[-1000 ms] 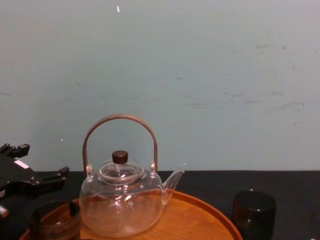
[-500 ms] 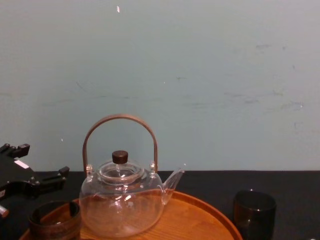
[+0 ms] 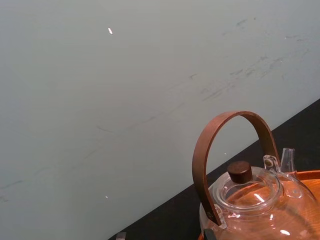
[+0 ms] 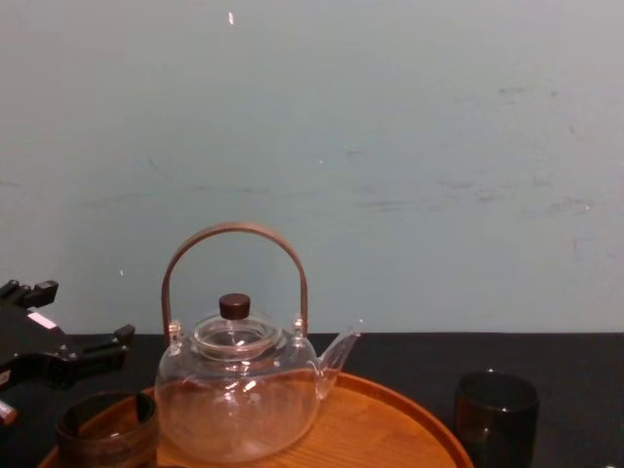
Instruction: Pick up the glass from the table and place it on the tray.
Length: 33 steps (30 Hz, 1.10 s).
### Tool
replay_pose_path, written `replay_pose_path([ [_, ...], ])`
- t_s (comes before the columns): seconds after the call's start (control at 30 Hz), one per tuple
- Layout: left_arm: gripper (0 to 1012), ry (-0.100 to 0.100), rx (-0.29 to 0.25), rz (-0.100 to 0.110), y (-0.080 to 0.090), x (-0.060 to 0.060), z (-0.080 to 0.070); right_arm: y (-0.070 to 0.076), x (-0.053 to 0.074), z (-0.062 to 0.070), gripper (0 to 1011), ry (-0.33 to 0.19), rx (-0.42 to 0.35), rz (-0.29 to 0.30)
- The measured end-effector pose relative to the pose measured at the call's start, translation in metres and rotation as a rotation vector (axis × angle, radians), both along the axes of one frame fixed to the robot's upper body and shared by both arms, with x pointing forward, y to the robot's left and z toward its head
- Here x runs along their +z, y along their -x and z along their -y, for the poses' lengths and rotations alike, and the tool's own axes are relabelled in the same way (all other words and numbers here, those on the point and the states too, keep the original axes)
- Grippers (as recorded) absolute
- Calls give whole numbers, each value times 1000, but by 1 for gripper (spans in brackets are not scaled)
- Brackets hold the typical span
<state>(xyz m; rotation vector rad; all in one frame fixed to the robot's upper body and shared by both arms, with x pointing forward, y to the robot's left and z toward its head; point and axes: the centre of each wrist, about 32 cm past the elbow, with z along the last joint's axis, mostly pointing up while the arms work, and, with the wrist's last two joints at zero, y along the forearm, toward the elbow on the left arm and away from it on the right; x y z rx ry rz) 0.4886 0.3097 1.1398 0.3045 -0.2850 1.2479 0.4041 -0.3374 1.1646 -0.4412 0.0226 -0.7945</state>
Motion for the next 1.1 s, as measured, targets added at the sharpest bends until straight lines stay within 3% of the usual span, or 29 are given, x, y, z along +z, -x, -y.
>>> replay_pose_path([
  [0.4, 1001, 0, 0, 0, 0, 0, 0, -5, -3, -5, 1002, -4, 5, -21],
  [1.1, 1001, 0, 0, 0, 0, 0, 0, -19, 3, -13, 1002, -12, -45, -130],
])
